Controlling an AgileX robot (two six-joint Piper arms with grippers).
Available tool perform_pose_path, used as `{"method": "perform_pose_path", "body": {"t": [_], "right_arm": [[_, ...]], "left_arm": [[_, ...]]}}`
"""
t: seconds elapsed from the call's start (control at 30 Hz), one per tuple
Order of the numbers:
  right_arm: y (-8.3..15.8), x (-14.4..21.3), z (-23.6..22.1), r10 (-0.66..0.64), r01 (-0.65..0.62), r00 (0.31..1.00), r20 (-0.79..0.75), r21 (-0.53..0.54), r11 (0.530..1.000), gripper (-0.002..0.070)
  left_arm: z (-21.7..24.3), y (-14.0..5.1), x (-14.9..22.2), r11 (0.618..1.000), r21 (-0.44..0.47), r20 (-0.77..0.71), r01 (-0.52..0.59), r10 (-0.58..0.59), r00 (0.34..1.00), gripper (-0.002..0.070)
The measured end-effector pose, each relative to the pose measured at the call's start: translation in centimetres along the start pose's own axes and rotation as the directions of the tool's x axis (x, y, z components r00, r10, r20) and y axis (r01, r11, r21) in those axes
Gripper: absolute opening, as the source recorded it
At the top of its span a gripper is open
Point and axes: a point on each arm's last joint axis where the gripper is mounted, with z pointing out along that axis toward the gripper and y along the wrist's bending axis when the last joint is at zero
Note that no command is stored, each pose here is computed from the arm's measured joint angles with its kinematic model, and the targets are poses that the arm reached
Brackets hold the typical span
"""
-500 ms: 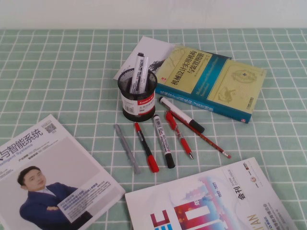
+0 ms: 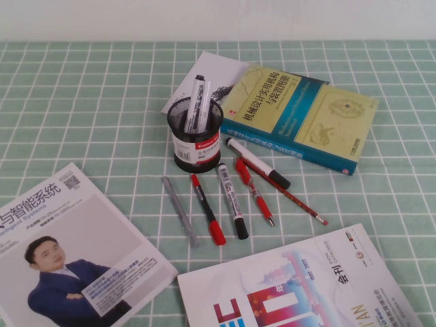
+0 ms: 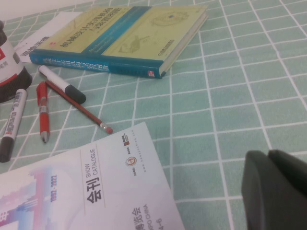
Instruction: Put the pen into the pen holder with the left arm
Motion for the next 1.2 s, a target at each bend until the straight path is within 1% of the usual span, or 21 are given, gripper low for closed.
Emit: {"method": "perform_pose_path", "body": {"t": [1.0, 1.1, 1.2], "right_arm": [[0.0, 0.0, 0.0, 0.000, 0.000, 1.000, 0.000, 0.000, 1.000, -0.0020], [0.0, 0.0, 0.0, 0.000, 0.000, 1.000, 0.000, 0.000, 1.000, -0.0020], [0.0, 0.0, 0.0, 0.000, 0.000, 1.000, 0.000, 0.000, 1.000, -0.0020]], "left_arm": [[0.0, 0.0, 0.0, 1.000, 0.002, 0.005, 0.005, -0.005, 1.000, -0.0003], [0.0, -0.2, -0.3, 0.998, 0.022, 0.042, 0.060, -0.060, 0.997, -0.0003], [0.0, -0.4, -1.1, 0.983, 0.064, 0.118, 0.173, -0.179, 0.977, -0.0003]]}}
